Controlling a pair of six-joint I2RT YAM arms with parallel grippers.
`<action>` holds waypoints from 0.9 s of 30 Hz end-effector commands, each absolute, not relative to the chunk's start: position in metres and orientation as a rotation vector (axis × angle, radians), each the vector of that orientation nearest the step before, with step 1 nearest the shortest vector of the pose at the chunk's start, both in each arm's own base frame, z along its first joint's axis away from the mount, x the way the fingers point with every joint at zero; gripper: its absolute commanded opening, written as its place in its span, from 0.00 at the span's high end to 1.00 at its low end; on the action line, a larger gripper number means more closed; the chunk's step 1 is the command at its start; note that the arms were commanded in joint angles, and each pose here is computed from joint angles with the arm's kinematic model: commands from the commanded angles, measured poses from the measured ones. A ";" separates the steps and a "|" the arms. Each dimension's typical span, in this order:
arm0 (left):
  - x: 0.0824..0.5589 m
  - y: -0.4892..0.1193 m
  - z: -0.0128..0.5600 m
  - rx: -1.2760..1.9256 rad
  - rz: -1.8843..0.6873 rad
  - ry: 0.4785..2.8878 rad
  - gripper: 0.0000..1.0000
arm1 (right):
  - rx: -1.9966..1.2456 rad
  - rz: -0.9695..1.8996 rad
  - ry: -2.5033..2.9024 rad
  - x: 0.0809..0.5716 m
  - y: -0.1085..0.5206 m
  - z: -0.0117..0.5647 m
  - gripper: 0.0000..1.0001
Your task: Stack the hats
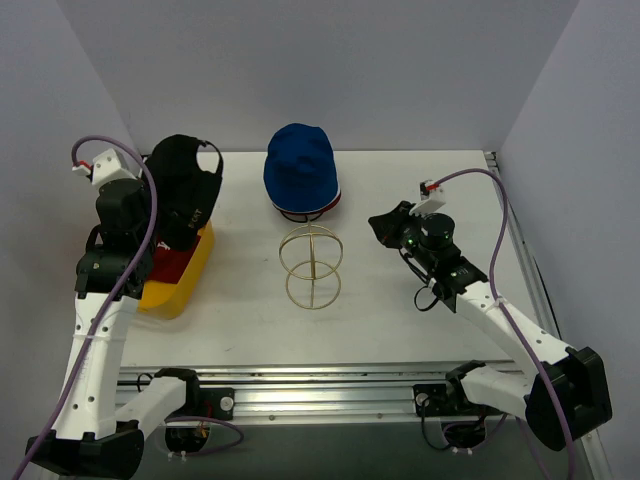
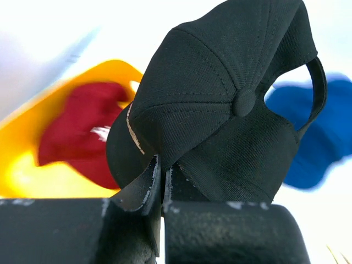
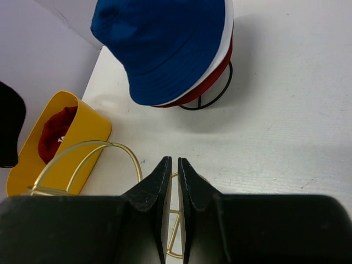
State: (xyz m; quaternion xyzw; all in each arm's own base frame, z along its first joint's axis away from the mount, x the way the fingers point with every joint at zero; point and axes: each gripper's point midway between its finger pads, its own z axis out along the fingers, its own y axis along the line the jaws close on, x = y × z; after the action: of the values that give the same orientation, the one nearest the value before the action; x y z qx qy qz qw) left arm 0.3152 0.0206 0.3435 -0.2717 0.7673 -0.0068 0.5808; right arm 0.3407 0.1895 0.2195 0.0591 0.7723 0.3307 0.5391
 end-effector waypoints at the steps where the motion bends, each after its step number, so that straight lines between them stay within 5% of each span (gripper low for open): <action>1: 0.317 -0.037 0.359 -0.394 -0.287 1.811 0.98 | 0.130 0.817 1.735 0.334 0.192 0.268 0.93; 9: 0.288 -0.135 0.350 -0.146 -0.672 1.810 0.97 | 0.120 0.841 1.710 0.303 0.192 0.278 0.93; 27: 0.271 -0.218 0.297 0.000 -0.665 1.926 0.84 | 0.126 0.792 1.748 0.287 0.186 0.256 0.87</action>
State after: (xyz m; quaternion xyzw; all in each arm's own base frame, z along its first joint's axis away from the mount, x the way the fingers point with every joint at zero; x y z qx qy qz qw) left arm 0.2677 -0.2074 0.2737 0.0106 0.8324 -0.2596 0.4896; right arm 0.2827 0.1873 0.2530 0.0504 0.7501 0.3449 0.5620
